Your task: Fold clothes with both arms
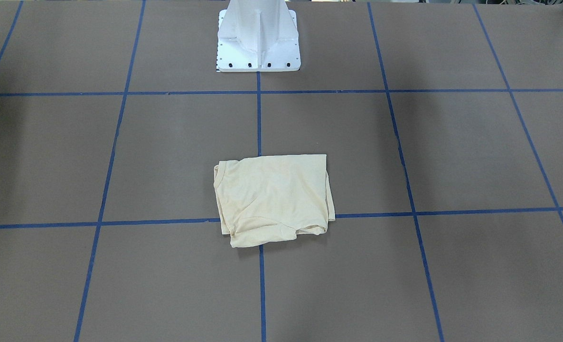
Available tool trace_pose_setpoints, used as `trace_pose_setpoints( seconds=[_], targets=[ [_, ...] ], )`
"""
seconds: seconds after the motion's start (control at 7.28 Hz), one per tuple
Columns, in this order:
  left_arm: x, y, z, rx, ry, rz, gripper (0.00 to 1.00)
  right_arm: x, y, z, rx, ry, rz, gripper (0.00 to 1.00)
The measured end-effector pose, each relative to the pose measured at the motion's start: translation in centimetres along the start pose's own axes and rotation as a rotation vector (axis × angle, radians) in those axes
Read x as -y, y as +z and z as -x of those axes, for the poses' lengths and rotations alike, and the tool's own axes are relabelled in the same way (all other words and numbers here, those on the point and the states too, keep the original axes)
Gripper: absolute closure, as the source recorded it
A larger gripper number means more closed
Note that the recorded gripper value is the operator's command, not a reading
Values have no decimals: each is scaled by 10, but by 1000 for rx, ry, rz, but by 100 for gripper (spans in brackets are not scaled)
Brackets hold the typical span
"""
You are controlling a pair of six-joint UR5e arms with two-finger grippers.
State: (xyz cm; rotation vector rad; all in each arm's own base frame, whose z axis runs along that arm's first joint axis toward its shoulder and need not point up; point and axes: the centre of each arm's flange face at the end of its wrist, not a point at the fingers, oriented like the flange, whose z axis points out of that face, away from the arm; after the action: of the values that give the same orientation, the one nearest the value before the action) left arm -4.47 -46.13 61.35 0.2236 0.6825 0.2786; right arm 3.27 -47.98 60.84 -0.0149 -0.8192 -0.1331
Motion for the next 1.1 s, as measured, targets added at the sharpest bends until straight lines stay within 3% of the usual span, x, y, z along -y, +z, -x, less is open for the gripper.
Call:
trace_pose_setpoints(
  seconds=[0.41,1.1],
  targets=[
    [-12,16,4,-93,-92,78,0,-15,4,-16,20,46,54,0],
    [-25,25,9,-102,-287,130,0,-38,20,-54,32,27,78,0]
  ],
)
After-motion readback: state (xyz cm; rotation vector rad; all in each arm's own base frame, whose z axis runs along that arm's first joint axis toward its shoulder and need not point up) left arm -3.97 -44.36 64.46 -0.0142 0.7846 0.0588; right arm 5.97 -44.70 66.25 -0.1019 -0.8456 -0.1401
